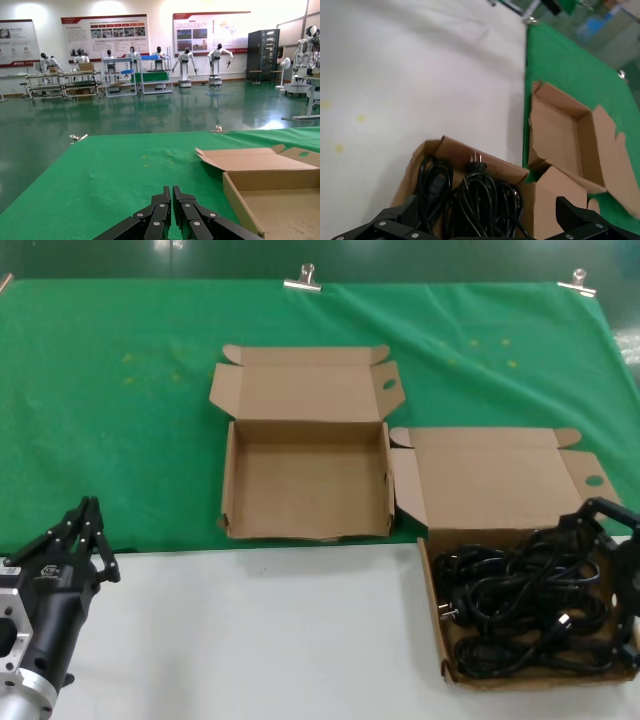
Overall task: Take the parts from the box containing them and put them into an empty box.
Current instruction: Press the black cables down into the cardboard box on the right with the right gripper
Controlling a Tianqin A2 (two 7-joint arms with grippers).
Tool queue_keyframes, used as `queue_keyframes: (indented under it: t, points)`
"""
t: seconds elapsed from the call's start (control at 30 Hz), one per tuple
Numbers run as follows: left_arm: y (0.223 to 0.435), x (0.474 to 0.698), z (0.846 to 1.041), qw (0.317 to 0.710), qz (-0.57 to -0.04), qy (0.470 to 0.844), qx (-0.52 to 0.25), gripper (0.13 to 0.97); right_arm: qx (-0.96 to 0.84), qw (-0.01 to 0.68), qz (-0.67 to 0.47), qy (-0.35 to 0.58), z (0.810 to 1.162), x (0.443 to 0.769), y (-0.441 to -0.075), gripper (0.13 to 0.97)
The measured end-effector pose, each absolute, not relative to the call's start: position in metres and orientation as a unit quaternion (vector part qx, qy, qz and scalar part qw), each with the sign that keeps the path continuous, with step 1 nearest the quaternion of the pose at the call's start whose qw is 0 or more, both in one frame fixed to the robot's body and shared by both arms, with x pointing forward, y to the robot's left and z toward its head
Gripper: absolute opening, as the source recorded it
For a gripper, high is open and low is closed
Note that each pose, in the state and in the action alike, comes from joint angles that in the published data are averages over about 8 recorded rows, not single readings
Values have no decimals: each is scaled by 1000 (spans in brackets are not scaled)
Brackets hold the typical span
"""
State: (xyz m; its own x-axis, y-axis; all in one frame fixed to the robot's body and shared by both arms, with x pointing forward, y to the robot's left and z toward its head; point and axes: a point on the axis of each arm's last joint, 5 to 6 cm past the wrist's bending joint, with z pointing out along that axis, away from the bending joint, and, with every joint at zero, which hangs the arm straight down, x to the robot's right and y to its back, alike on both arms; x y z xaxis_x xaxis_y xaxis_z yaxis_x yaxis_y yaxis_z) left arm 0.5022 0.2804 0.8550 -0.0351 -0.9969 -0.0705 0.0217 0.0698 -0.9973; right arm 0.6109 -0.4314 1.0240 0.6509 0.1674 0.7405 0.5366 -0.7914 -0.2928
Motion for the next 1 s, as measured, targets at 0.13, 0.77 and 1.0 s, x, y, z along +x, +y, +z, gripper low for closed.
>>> queue_keyframes:
  t: [0.13,0.77,1.0]
  points:
    - [280,502,855,513,-496,521,-468,168,-869,231,-368,-237,1019,622,-427,966]
    - [280,502,855,513,-496,521,-468,168,-852,183,-399,-286,992,666,-420,928]
    - [280,502,855,513,-496,521,-468,168,-847,173,-408,-291,982,673,-422,858]
